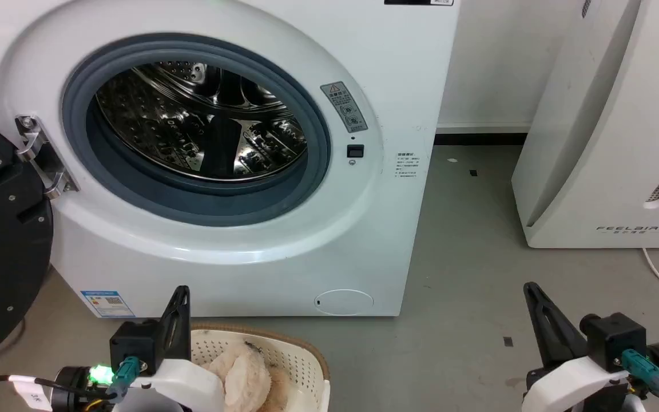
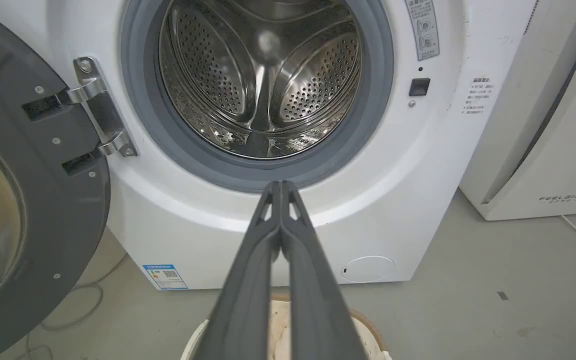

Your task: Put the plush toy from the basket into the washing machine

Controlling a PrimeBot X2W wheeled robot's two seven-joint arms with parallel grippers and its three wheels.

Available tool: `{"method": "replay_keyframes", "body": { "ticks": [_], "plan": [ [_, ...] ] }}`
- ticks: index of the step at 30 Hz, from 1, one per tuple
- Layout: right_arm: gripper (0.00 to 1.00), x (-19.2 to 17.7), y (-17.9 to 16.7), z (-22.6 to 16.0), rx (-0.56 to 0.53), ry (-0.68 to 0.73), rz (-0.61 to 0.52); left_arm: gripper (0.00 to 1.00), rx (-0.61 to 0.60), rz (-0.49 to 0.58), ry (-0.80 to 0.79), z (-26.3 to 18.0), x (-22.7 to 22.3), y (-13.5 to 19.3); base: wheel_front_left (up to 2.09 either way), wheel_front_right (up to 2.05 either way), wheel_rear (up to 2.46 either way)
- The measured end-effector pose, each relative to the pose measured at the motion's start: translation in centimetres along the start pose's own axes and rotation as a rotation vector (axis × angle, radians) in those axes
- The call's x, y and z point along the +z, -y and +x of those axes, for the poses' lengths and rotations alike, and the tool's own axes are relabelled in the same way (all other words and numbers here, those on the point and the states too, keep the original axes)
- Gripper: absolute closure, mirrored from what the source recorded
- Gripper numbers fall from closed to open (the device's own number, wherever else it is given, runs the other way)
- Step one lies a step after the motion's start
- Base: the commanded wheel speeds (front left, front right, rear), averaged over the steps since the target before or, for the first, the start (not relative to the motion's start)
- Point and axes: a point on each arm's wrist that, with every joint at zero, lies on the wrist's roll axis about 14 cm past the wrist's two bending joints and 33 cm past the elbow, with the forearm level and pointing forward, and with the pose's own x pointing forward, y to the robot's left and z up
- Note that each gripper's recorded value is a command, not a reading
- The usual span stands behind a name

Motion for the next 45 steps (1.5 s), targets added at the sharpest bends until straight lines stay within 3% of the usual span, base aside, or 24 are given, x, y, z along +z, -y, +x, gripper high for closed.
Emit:
{"method": "replay_keyframes", "body": {
  "ticks": [16, 17, 36, 45],
  "plan": [
    [1.00, 0.0, 0.0, 0.0, 0.000, 0.000, 0.000, 1.00, 0.000, 0.000, 0.000, 0.0, 0.0, 0.0, 0.00, 0.00, 0.00],
    [0.00, 0.0, 0.0, 0.0, 0.000, 0.000, 0.000, 0.00, 0.000, 0.000, 0.000, 0.0, 0.0, 0.0, 0.00, 0.00, 0.00],
    [0.00, -0.4, 0.5, 0.4, -0.015, 0.007, 0.032, 0.00, -0.012, 0.000, -0.027, 1.1, -1.4, 0.6, 0.00, 0.00, 0.00],
    [0.00, -1.3, 1.1, 1.3, -0.030, -0.004, 0.065, 0.00, -0.046, -0.018, -0.113, 3.2, -4.5, 1.4, 0.00, 0.00, 0.00]
  ]
}}
